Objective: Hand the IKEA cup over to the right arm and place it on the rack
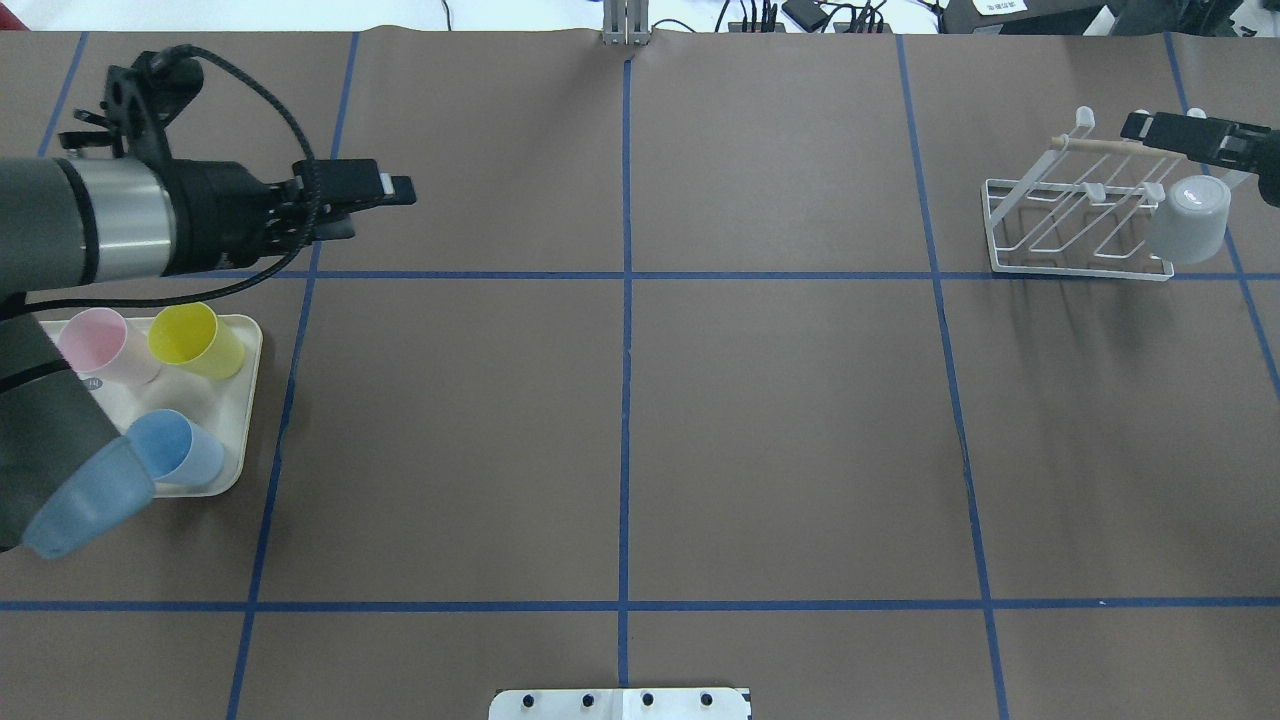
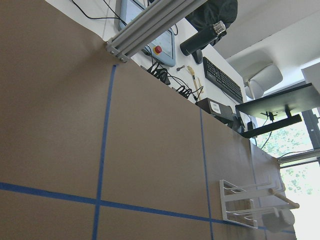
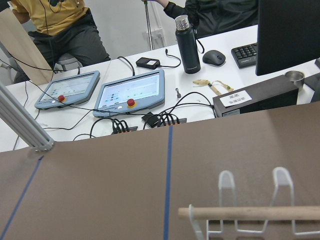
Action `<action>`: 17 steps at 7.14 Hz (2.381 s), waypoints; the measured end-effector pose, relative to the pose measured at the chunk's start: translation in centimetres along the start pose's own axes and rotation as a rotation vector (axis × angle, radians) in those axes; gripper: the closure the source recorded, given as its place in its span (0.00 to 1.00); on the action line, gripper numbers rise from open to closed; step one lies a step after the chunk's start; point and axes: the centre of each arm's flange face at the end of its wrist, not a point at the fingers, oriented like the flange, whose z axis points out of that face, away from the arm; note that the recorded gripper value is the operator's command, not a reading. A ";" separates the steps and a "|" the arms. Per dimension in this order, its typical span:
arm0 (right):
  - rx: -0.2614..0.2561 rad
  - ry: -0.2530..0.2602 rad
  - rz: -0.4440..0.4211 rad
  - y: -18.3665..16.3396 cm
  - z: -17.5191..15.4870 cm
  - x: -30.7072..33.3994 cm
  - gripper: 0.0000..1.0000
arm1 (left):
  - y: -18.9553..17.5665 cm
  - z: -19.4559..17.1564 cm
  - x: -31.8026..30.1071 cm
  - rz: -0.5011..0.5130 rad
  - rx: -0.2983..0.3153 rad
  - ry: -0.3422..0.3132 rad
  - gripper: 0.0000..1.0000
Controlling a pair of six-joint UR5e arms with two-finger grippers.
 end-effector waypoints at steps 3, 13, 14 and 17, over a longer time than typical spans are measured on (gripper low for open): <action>-0.094 -0.145 0.213 -0.7 1.4 -7.0 0.00 | -2.8 -6.2 -10.2 0.194 -0.092 -0.153 0.01; -0.170 -0.325 0.442 2.5 4.8 -19.9 0.00 | -6.4 -6.8 -30.2 0.532 -0.385 -0.499 0.01; -0.172 -0.323 0.442 2.6 4.9 -19.9 0.00 | -6.5 -6.4 -31.2 0.524 -0.394 -0.509 0.01; -0.175 -0.318 0.442 2.8 5.2 -19.9 0.00 | -6.0 -6.1 -32.3 0.515 -0.411 -0.522 0.01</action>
